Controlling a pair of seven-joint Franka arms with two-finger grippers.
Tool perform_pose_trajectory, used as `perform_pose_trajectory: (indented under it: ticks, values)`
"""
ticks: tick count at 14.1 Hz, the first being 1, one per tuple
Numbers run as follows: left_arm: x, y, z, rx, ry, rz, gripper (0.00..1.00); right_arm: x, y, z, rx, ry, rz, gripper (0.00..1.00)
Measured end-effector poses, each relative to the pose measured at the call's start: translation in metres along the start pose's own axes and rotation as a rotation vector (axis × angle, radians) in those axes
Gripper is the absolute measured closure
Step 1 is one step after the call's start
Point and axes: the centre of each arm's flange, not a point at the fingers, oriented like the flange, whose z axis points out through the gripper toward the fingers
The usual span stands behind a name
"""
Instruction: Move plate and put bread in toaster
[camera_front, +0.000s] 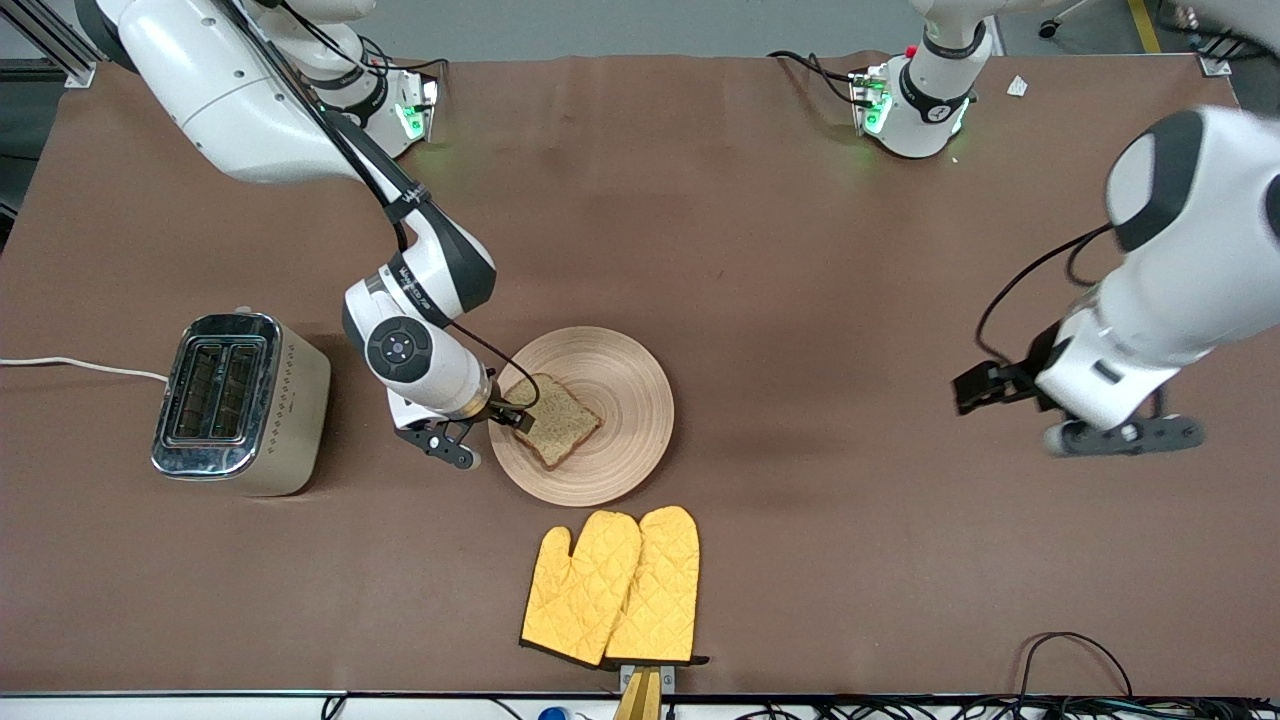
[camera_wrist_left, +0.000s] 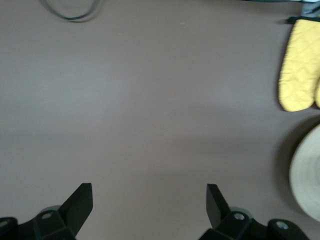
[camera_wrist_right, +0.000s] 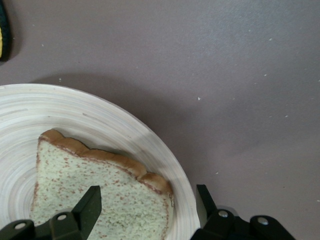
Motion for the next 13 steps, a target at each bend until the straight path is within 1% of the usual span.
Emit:
perform_pose_trajectory:
  ticks: [1,2,4,6,8,9,10,11,12,13]
  values:
    - [-0.006,-0.012,-0.016,0.028,0.006,-0.004,0.00,-0.002,-0.002,0.001,0.003,0.001,0.006,0.23]
    - [-0.012,-0.021,-0.032,0.043,0.016,-0.001,0.00,-0.004,-0.003,0.002,0.004,0.000,0.012,0.28]
    - [-0.028,-0.026,-0.061,0.062,0.023,0.009,0.00,-0.010,-0.005,0.008,0.002,-0.006,0.014,0.32]
    - [-0.045,-0.026,-0.085,0.075,0.024,0.016,0.00,-0.017,-0.005,0.017,0.011,-0.006,0.022,0.33]
    - [-0.060,-0.029,-0.101,0.083,0.006,0.010,0.00,-0.024,-0.003,0.026,0.007,-0.012,0.023,0.34]
    - [-0.068,-0.030,-0.108,0.091,-0.002,0.013,0.00,-0.026,-0.003,0.028,0.006,-0.014,0.023,0.38]
    - [-0.075,-0.031,-0.114,0.099,-0.010,0.023,0.00,-0.027,-0.003,0.029,0.005,-0.014,0.023,0.39]
    - [-0.083,-0.030,-0.118,0.104,-0.017,0.039,0.00,-0.027,-0.003,0.029,0.005,-0.014,0.023,0.46]
    - [-0.090,-0.030,-0.121,0.109,-0.021,0.051,0.00,-0.027,-0.003,0.029,0.004,-0.014,0.023,0.56]
    - [-0.096,-0.031,-0.124,0.111,-0.024,0.054,0.00,-0.027,-0.003,0.029,0.002,-0.015,0.023,0.68]
